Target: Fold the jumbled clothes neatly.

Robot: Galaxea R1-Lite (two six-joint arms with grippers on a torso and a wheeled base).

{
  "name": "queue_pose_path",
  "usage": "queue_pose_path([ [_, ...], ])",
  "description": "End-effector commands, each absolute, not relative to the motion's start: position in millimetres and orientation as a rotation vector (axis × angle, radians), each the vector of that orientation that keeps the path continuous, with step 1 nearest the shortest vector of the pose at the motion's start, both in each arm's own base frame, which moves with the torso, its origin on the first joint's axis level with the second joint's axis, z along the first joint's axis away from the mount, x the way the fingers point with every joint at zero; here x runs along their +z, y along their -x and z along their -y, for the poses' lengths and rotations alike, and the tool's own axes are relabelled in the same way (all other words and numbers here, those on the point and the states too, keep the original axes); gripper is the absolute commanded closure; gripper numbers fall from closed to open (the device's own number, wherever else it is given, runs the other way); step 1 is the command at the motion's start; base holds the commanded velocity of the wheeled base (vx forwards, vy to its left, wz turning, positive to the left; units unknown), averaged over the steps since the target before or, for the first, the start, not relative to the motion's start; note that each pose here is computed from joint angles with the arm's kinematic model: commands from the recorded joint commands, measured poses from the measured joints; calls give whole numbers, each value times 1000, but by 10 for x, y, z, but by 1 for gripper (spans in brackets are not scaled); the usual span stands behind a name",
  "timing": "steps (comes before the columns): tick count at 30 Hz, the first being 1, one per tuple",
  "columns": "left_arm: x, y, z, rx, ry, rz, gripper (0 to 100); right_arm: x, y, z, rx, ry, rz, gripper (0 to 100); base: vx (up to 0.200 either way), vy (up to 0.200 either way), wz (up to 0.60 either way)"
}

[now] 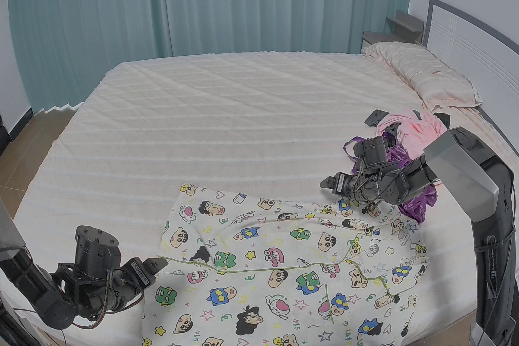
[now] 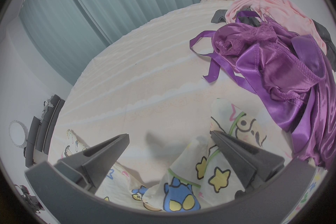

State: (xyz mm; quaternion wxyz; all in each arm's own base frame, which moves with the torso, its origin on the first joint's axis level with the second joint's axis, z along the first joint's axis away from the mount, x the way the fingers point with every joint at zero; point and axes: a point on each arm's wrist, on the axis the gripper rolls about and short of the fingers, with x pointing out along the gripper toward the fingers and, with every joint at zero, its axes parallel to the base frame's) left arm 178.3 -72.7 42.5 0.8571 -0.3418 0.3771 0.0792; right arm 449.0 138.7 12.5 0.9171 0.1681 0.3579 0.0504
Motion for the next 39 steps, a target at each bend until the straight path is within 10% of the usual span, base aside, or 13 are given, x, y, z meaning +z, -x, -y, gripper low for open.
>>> queue_pose_path([
  [1, 422, -1785, 727, 168, 718, -793, 0, 90, -4490, -1388, 102, -344, -743, 0, 0, 0, 0],
  [2, 422, -1785, 727, 168, 718, -793, 0, 90, -4490, -1388, 102, -344, -743, 100, 0, 0, 0],
  [39, 422, -1785, 727, 169, 717, -792, 0, 695, -4845, -1559, 61, -364, -489, 100, 0, 0, 0],
])
